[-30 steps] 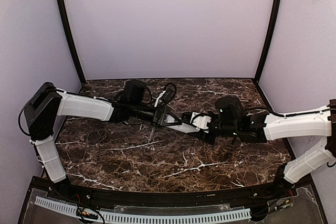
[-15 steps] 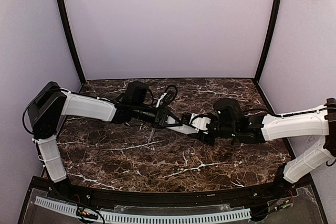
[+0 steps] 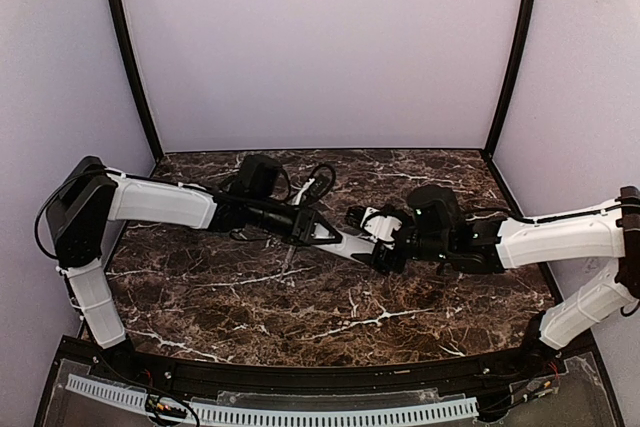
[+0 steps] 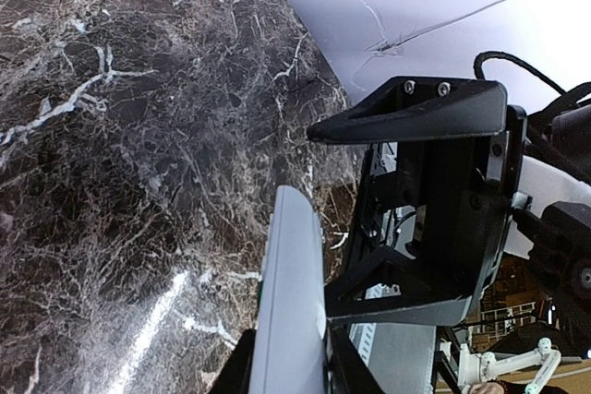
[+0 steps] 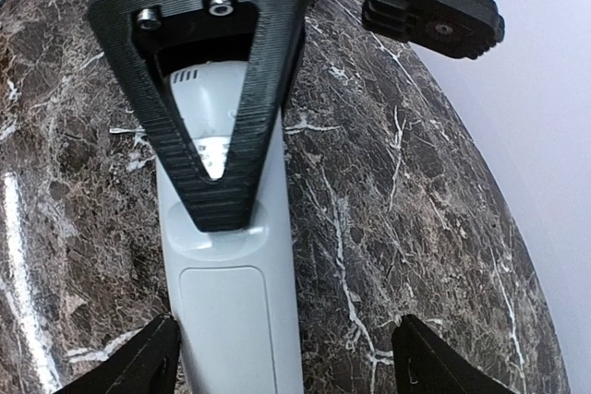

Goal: Unload the batteries from the remote control

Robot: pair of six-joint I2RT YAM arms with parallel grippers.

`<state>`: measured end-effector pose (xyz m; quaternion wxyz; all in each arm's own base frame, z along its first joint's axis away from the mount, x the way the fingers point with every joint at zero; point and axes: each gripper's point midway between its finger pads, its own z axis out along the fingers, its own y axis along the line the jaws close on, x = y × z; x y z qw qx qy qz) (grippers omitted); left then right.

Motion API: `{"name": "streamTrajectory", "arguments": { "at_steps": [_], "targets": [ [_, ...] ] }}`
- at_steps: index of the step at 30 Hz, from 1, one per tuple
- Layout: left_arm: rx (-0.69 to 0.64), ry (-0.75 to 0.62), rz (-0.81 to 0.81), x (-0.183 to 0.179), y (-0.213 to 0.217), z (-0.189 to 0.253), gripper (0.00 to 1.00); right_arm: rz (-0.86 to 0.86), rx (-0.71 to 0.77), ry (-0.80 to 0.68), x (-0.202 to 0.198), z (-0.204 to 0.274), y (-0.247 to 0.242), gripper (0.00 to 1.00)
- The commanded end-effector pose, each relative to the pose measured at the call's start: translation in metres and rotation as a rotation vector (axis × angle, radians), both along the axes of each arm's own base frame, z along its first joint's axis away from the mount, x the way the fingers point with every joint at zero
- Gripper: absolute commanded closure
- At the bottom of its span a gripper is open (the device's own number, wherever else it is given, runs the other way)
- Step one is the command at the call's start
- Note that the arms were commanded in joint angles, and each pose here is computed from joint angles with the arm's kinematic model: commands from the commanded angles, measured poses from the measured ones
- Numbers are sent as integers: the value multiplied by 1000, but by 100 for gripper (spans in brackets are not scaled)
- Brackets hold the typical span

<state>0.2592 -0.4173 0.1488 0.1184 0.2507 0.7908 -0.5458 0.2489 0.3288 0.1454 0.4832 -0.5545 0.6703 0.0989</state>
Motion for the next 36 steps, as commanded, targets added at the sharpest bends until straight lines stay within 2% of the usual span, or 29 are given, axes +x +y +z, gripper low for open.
{"name": "streamTrajectory", "arguments": {
  "at_steps": [1, 3, 6, 11, 25, 29, 32, 36],
  "targets": [
    [18, -111, -5, -2, 8, 32, 100, -29, 69, -12, 7, 8, 5, 16],
    [42, -116, 4, -1, 11, 31, 100, -29, 80, -7, 7, 9, 6, 7],
    [73, -121, -2, 0, 13, 30, 99, -27, 88, -2, 7, 13, 8, 1],
    [130, -141, 6, 5, 21, 36, 100, -29, 117, -17, 7, 25, 8, 1],
    [134, -167, 83, 47, 49, 54, 100, -142, 273, -41, 16, 66, -3, 1],
    [133, -164, 101, 48, 58, 57, 100, -233, 430, -94, 30, 98, -11, 1],
    [133, -174, 111, 48, 63, 59, 100, -302, 522, -82, 46, 119, -14, 1],
    [161, -205, 125, 47, 70, 58, 100, -401, 529, -24, 71, 126, -9, 1]
  ]
}}
